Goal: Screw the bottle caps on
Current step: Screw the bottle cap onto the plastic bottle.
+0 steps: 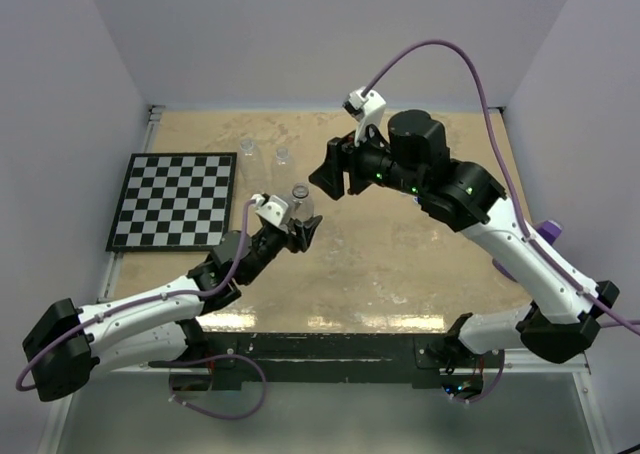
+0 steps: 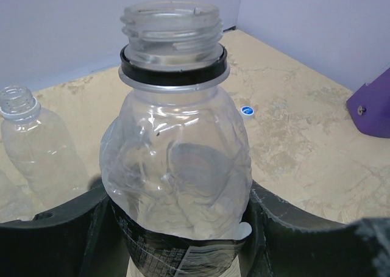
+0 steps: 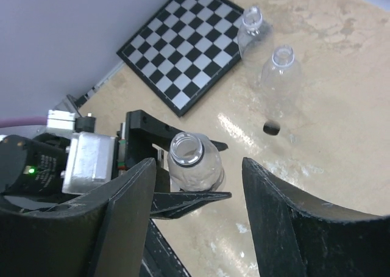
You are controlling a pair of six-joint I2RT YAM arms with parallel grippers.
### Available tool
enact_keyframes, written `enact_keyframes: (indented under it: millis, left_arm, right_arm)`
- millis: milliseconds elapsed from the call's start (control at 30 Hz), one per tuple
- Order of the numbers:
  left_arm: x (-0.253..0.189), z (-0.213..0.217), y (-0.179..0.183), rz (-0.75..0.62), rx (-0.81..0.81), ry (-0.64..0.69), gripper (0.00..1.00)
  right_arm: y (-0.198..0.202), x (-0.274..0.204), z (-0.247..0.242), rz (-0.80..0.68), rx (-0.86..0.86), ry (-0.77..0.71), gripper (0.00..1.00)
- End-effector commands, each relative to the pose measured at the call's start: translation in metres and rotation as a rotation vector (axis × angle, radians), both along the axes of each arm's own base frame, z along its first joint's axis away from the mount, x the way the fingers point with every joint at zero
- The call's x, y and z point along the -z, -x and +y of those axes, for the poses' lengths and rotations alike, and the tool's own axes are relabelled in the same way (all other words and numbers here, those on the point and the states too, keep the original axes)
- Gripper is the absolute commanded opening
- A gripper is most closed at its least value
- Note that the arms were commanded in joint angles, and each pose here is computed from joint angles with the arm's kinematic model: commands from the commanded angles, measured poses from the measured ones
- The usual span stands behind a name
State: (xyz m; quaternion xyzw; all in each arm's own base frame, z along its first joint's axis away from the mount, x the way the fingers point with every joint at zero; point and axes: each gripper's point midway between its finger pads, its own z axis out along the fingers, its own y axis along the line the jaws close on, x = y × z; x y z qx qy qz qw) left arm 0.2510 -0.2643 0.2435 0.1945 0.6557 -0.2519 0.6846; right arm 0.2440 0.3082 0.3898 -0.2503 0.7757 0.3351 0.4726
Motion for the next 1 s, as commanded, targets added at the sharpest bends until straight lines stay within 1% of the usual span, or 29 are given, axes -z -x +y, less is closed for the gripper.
enact_keyframes:
  millis: [0,67,200,300,400,500,567,667,767,967]
  left_arm:
    - [-0.017,0.004,0.001,-0.013,0.035,0.073,0.0]
    - [-0.014,0.016,-0.004,0.019,0.012,0.083,0.0]
    - [-0.012,0.046,-0.012,0.087,-0.065,0.066,0.0]
    - [-0.027,0.072,-0.014,0.071,-0.124,0.041,0.0]
    - [-0.039,0.094,-0.018,0.066,-0.175,-0.005,0.0]
    - [-0.039,0.106,-0.023,0.091,-0.194,-0.054,0.0]
    - [-0.033,0.109,-0.028,0.112,-0.21,-0.066,0.0]
    - [-0.014,0.109,-0.03,0.168,-0.208,-0.046,0.0]
    - [-0.004,0.108,-0.027,0.191,-0.204,-0.02,0.0]
    - [-0.019,0.12,-0.022,0.14,-0.237,-0.012,0.0]
  right_arm:
    - [-0.005,-0.021,-0.01,-0.091,0.035,-0.053,0.64]
    - [-0.019,-0.003,-0.02,-0.081,0.105,-0.012,0.64]
    - [-0.037,0.037,-0.03,-0.04,0.154,0.035,0.64]
    - [-0.06,0.061,-0.049,-0.014,0.242,0.06,0.64]
    - [-0.069,0.075,-0.057,-0.009,0.27,0.052,0.64]
    - [-0.075,0.09,-0.058,-0.006,0.289,0.067,0.64]
    - [-0.075,0.102,-0.056,0.01,0.276,0.088,0.63]
    - [-0.074,0.119,-0.056,0.015,0.258,0.123,0.62]
    - [-0.067,0.138,-0.052,0.026,0.203,0.152,0.6]
    - [-0.052,0.168,-0.035,0.038,0.126,0.156,0.6]
